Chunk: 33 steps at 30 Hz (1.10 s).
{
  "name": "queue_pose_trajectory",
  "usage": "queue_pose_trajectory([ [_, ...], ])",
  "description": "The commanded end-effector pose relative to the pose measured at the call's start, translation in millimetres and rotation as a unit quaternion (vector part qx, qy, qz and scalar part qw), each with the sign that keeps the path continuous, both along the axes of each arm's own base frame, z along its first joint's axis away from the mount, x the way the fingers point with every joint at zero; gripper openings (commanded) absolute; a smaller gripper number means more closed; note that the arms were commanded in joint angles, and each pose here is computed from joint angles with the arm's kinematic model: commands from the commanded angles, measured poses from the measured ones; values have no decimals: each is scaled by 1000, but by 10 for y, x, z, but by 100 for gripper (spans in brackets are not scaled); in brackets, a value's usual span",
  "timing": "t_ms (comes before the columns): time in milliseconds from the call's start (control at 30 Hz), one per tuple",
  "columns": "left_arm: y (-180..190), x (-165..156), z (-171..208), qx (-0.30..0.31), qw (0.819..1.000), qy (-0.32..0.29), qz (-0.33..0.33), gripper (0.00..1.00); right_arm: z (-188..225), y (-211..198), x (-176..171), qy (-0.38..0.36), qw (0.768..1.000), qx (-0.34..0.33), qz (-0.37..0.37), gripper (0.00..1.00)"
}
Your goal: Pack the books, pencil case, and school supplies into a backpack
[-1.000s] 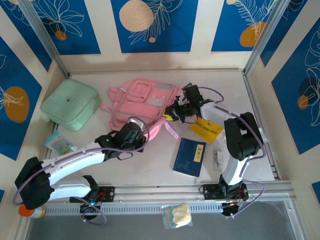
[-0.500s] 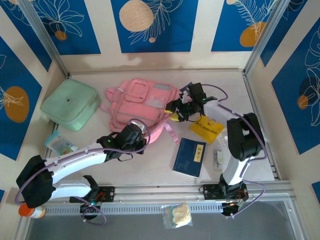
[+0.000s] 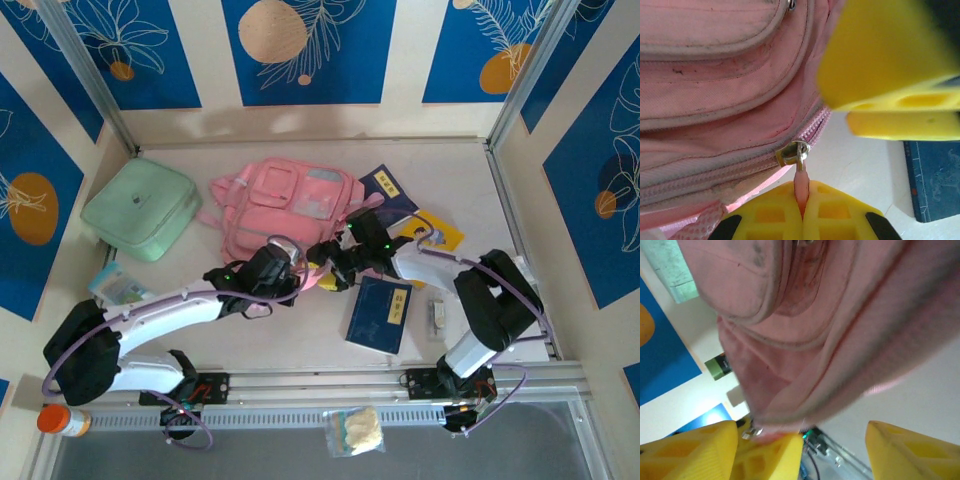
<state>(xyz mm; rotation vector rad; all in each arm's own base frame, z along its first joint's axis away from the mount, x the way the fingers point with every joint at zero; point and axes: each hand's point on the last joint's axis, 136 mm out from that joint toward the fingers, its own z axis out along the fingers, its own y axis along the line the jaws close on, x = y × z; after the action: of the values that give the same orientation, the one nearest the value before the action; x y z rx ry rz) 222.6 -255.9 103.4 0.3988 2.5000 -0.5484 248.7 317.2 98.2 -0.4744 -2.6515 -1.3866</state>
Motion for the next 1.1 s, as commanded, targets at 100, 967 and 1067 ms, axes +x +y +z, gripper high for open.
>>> queue_pose_trajectory([
  [100,-183,82,345,-46,999,-24,-11,0,-89,282,310,-9,1000,-13,-16,33],
  [967,50,-151,-24,27,999,15,38,0,479,-419,948,-111,989,-32,91,0],
  [1067,84,-170,4,30,999,16,41,0,601,-210,857,-133,984,-17,119,0],
])
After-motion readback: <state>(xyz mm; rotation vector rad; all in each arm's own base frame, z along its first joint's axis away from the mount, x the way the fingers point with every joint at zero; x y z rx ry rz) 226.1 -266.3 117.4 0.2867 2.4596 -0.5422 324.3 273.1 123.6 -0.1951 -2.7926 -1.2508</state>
